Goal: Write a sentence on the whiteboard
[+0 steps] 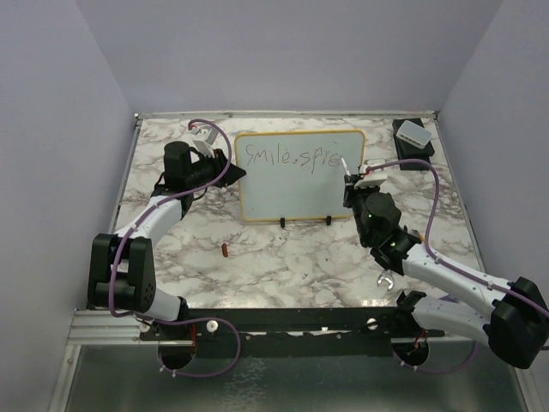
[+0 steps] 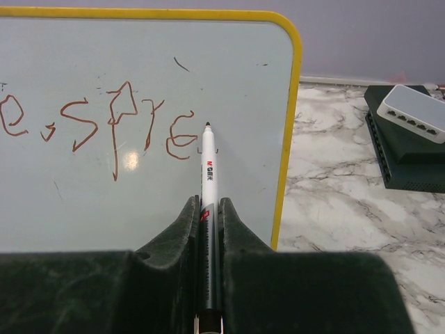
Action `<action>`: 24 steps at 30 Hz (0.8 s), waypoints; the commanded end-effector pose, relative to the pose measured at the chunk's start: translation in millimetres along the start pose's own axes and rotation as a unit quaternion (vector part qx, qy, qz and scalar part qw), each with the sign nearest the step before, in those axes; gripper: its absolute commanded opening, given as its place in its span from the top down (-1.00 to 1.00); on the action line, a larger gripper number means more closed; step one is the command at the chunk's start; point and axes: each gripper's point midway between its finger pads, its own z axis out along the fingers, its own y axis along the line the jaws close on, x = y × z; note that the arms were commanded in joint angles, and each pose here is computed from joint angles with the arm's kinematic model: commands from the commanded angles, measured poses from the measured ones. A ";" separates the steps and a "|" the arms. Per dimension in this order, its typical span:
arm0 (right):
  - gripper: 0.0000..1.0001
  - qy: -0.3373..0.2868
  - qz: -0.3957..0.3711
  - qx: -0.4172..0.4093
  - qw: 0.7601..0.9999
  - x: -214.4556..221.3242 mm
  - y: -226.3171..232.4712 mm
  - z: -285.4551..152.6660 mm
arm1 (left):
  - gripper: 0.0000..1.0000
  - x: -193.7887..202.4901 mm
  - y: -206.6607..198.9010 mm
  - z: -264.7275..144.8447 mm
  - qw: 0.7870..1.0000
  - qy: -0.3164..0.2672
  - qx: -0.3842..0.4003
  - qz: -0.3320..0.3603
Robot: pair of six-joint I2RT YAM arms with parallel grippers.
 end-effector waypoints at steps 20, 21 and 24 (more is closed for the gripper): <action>0.98 0.026 0.020 0.025 0.999 16.9 -6.1 0.8 | 0.51 -9.2 -4.3 -0.6 1.000 -0.011 0.003 0.014; 0.98 0.027 0.020 0.025 0.999 18.4 -6.4 0.3 | 0.51 -9.7 -4.3 -0.8 1.000 -0.012 0.003 0.015; 0.98 0.031 0.022 0.027 0.999 21.1 -7.3 -1.0 | 0.51 -9.3 -4.4 -0.7 1.000 -0.011 0.003 0.015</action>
